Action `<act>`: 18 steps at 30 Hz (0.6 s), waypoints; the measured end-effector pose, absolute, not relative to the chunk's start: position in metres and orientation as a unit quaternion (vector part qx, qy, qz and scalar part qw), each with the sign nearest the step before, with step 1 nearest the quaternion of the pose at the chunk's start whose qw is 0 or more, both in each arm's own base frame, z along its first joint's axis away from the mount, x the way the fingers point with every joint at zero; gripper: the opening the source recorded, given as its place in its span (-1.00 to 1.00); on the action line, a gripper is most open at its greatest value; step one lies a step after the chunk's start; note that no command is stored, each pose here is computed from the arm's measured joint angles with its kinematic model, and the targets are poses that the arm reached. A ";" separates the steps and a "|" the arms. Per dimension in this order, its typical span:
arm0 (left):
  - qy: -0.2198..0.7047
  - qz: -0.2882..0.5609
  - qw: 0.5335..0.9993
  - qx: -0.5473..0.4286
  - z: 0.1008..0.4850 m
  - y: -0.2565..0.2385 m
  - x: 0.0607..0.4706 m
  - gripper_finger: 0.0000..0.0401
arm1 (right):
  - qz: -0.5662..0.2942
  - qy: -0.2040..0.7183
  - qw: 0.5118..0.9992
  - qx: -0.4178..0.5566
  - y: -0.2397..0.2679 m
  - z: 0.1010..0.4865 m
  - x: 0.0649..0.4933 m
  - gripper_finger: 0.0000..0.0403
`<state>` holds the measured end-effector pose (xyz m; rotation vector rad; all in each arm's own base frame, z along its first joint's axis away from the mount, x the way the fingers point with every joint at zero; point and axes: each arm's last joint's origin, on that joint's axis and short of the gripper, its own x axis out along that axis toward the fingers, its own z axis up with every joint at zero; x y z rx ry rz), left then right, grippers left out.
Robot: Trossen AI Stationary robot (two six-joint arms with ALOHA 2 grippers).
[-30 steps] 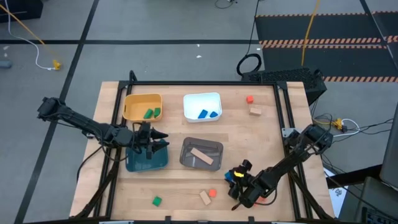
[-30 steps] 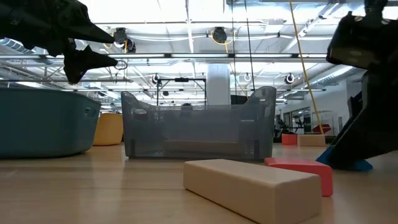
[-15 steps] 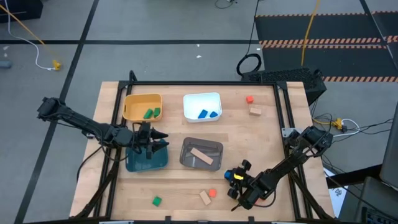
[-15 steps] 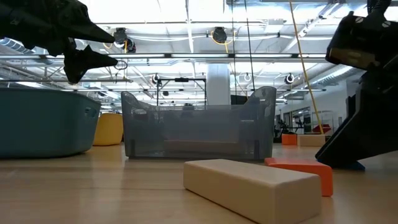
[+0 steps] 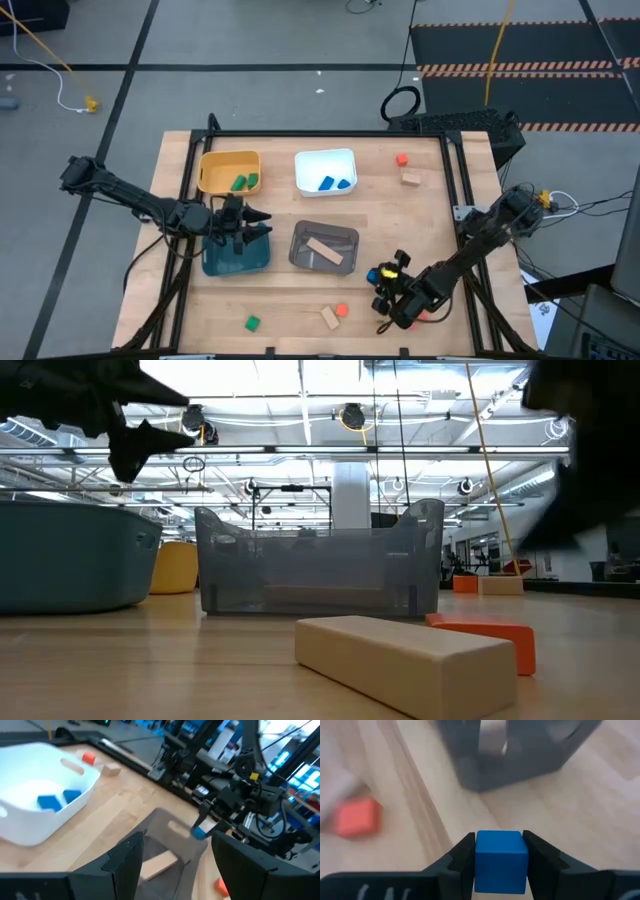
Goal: Sort & place blocks by color
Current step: Put the blue block into the white bin
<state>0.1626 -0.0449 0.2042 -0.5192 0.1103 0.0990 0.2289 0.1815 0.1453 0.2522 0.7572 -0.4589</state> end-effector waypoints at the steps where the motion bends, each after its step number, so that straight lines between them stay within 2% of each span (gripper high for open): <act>1: 0.046 0.046 0.965 -0.255 0.206 -0.045 0.163 0.17 | -0.228 0.355 0.900 0.114 0.178 0.153 0.227 -0.42; 9: -0.035 0.026 0.977 -0.207 0.224 -0.045 0.163 0.17 | -0.277 0.276 0.920 -0.005 0.144 0.196 0.229 -0.42; 14: -0.060 0.025 0.987 -0.150 0.229 -0.045 0.163 0.17 | -0.347 0.272 0.893 -0.086 0.101 0.204 0.240 -0.42; 18: -0.089 0.034 0.991 -0.089 0.235 -0.044 0.162 0.17 | -0.401 0.285 0.866 -0.093 0.058 0.202 0.246 -0.37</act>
